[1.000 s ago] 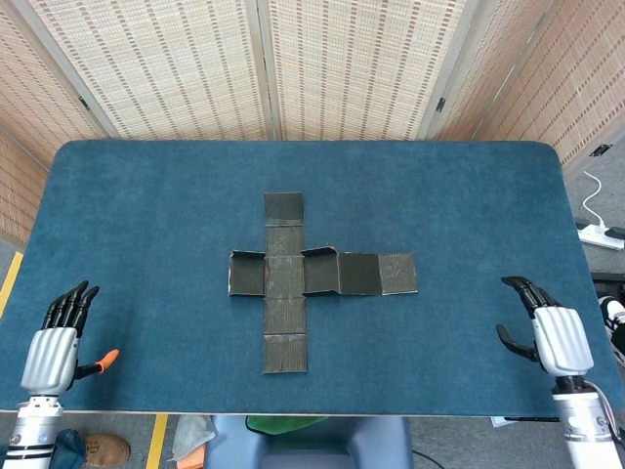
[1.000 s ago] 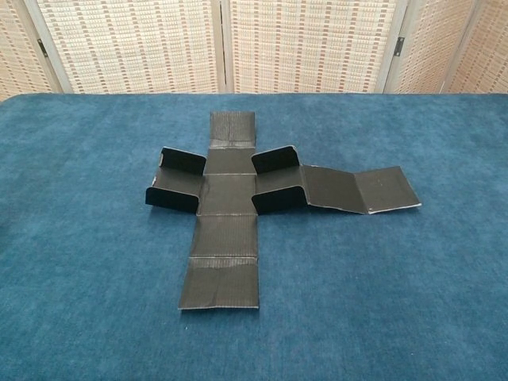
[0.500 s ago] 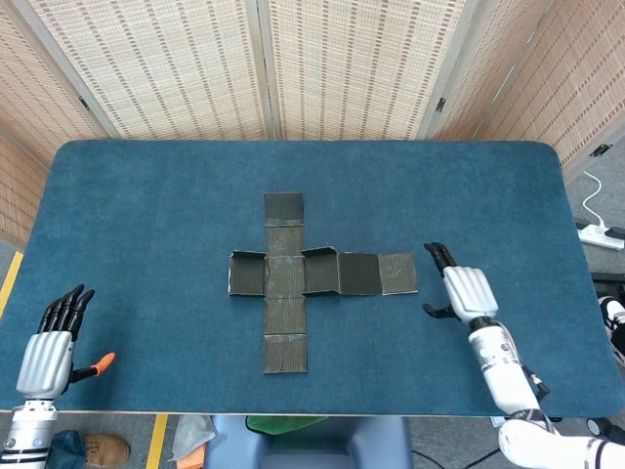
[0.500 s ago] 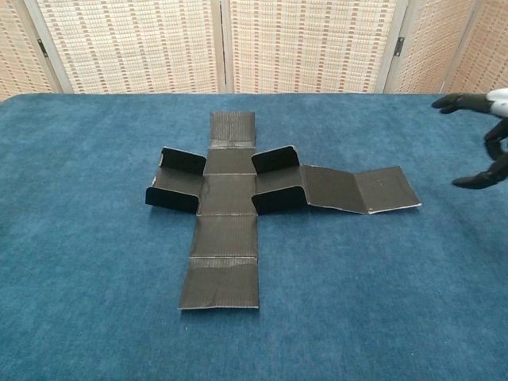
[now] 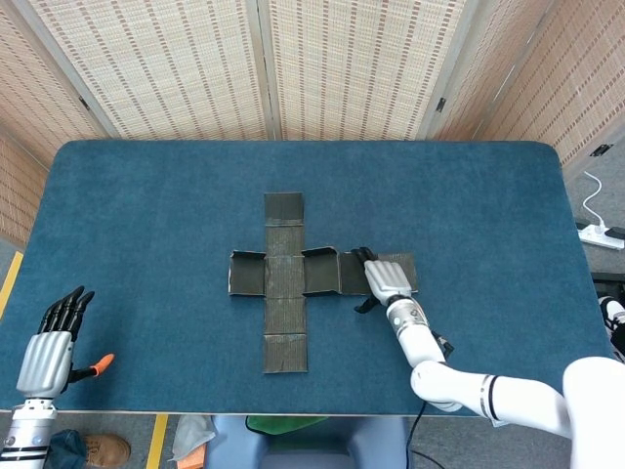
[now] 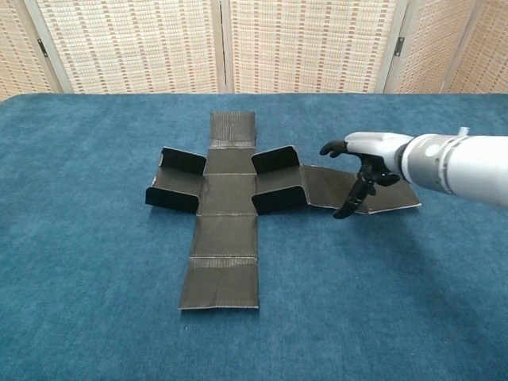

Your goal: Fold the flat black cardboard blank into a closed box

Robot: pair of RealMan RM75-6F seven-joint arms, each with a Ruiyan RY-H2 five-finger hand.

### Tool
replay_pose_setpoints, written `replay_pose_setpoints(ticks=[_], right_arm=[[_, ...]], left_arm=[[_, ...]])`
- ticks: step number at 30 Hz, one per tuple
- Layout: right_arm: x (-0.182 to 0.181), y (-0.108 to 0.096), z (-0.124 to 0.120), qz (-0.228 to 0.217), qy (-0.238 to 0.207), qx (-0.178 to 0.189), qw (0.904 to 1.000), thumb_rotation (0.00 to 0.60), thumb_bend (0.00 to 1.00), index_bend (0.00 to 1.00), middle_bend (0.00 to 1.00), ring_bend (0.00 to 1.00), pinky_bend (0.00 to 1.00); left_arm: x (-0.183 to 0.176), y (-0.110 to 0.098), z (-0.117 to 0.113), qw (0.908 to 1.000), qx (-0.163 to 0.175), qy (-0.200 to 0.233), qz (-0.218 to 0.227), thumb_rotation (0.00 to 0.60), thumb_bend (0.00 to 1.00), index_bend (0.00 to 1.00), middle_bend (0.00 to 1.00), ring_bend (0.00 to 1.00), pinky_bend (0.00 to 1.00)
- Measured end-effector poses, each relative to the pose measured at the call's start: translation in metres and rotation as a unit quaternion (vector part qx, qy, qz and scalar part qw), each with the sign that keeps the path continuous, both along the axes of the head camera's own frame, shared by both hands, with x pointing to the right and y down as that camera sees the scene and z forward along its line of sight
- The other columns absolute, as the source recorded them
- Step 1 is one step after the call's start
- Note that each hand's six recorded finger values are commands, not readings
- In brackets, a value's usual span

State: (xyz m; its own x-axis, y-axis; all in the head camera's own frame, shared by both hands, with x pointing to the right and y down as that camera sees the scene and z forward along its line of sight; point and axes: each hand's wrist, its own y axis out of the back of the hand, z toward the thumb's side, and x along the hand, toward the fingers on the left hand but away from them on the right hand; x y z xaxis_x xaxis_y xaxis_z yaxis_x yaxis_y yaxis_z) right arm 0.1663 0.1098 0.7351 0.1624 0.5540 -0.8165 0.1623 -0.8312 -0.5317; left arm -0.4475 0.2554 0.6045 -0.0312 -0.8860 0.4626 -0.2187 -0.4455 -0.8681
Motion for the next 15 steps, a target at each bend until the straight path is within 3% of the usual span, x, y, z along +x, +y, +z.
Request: replay_pose_setpoints(ticks=[15], right_arm=[[-0.017,-0.013,0.025,-0.013,0.047,-0.004,0.9988,0.6,0.08,0.0,0.01,0.74,0.97]], left_arm=[[-0.009,0.005,0.007,0.9997,-0.02,-0.006,-0.009,0.6,0.19,0.06,0.0,0.0,0.09]])
